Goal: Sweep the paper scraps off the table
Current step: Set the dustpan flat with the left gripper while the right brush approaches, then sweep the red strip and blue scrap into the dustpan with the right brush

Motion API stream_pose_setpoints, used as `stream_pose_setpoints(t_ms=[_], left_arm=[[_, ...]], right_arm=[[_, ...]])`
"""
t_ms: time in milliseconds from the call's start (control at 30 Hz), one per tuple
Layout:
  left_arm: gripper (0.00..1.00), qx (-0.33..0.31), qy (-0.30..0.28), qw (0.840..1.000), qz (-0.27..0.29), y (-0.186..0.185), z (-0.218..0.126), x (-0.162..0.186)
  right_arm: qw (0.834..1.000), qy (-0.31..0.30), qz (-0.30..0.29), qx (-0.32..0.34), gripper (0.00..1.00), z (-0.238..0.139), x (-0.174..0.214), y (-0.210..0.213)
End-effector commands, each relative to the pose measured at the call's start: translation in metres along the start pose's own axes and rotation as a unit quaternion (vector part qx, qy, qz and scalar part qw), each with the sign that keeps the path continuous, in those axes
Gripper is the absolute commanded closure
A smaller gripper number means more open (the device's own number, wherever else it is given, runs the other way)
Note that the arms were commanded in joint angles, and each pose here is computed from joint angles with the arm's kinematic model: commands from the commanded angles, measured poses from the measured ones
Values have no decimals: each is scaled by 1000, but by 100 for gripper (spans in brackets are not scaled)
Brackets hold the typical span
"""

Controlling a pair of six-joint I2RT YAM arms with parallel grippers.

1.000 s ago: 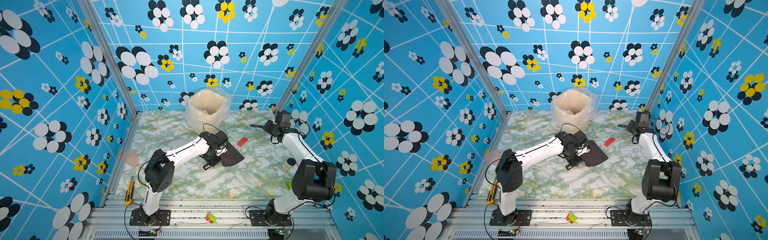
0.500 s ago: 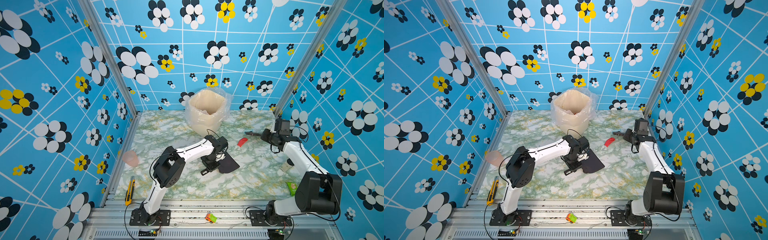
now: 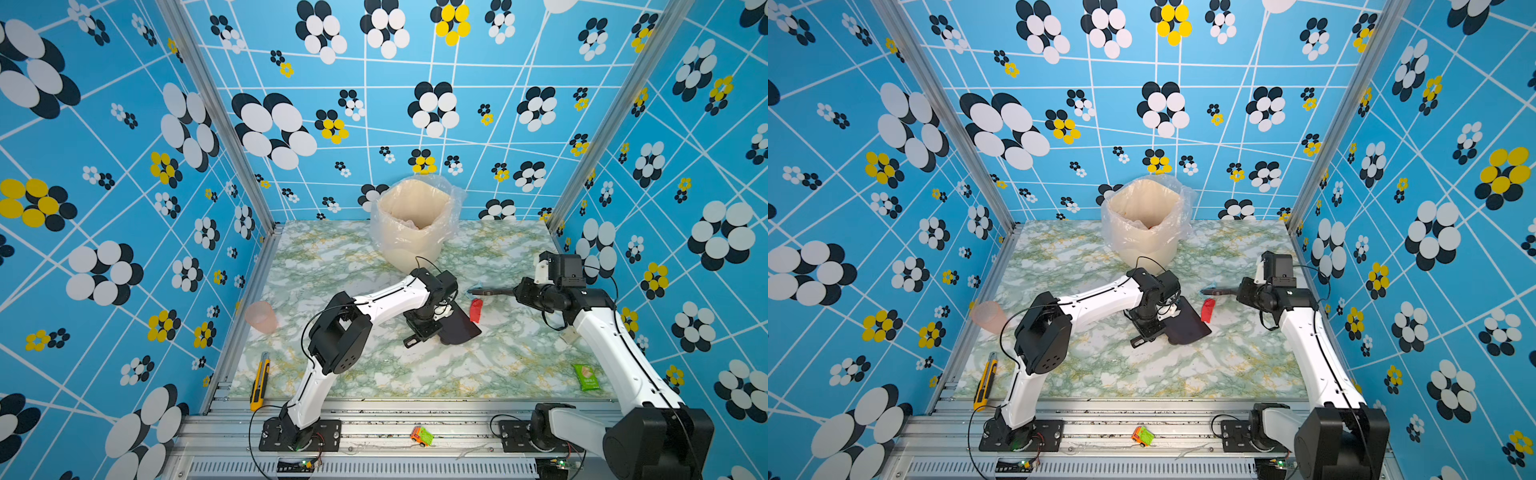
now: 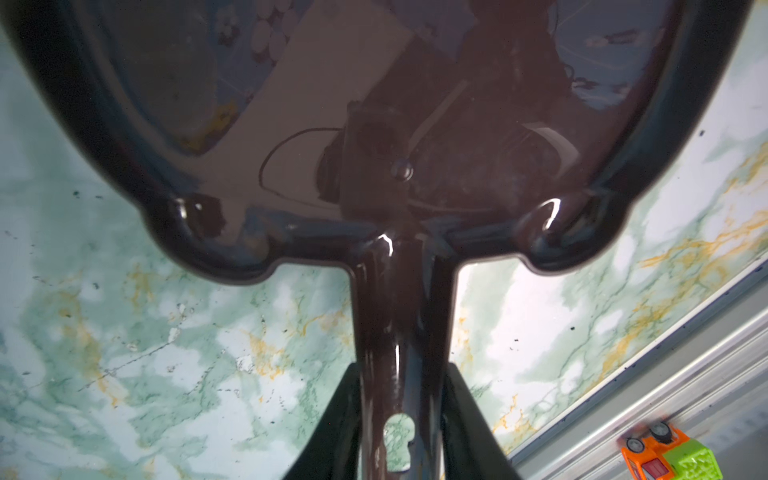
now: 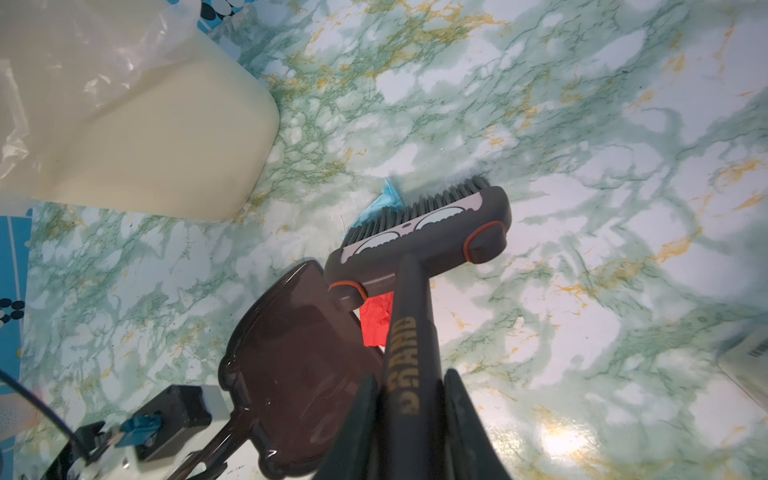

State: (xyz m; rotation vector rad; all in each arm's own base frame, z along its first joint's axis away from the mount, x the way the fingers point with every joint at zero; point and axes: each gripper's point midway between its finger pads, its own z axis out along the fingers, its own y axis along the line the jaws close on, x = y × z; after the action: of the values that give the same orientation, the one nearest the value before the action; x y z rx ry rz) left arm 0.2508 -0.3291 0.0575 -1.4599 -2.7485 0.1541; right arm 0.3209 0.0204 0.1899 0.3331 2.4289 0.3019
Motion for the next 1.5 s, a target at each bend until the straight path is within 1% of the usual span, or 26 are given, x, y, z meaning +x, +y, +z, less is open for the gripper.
stream_pose_setpoints(t_ms=[0,100,233,333,400,500,567,667,733,833,900,967,1033,1100,1167,1233,1333,1400,1467], left_arm=[[100,8,9,1000,3,0,3,0],[100,5,7,1000,1,2,3,1],[100,5,9,1000,-2,2,3,2],[100,6,9,1000,-3,1,2,1],[100,8,7,1000,-3,0,2,1],[100,9,5,1000,-3,0,2,-1],[100,7,6,1000,-2,1,2,-1],[100,6,4,1000,0,1,2,-2],[100,7,3,1000,1,1,2,-3],[100,7,3,1000,2,1,3,-4],[100,8,3,1000,2,1,4,-5],[100,8,3,1000,2,1,4,-5],[100,7,3,1000,3,1,4,-5],[100,4,4,1000,3,2,4,-4],[100,1,4,1000,4,3,4,-2],[100,-2,6,1000,3,4,4,0],[100,-11,13,1000,4,7,4,3],[100,-15,15,1000,5,8,5,4],[100,-15,14,1000,6,8,5,4]], right_arm=[[999,-47,-13,-7,100,-18,-16,6],[997,-67,-23,-6,100,-19,-34,9],[996,-83,-25,29,100,-8,-56,1],[995,-90,-35,35,100,4,-65,0],[995,-83,-44,36,100,12,-66,0],[996,-59,-53,36,100,22,-60,-2],[997,-33,-64,23,100,27,-50,2],[997,11,-77,-5,100,29,-30,9],[995,38,-83,-35,100,26,-14,17],[992,52,-82,-84,100,15,-1,32],[992,42,-76,-91,100,5,-2,36],[995,13,-67,-74,100,-7,-9,32],[998,-25,-54,-36,100,-26,-21,22],[998,-42,-41,13,100,-43,-27,7],[997,-38,-31,62,100,-58,-27,-7],[994,-19,-25,109,100,-67,-21,-23],[986,18,-28,161,100,-72,-8,-41],[982,36,-31,182,100,-71,0,-49],[982,51,-36,179,100,-66,6,-50]])
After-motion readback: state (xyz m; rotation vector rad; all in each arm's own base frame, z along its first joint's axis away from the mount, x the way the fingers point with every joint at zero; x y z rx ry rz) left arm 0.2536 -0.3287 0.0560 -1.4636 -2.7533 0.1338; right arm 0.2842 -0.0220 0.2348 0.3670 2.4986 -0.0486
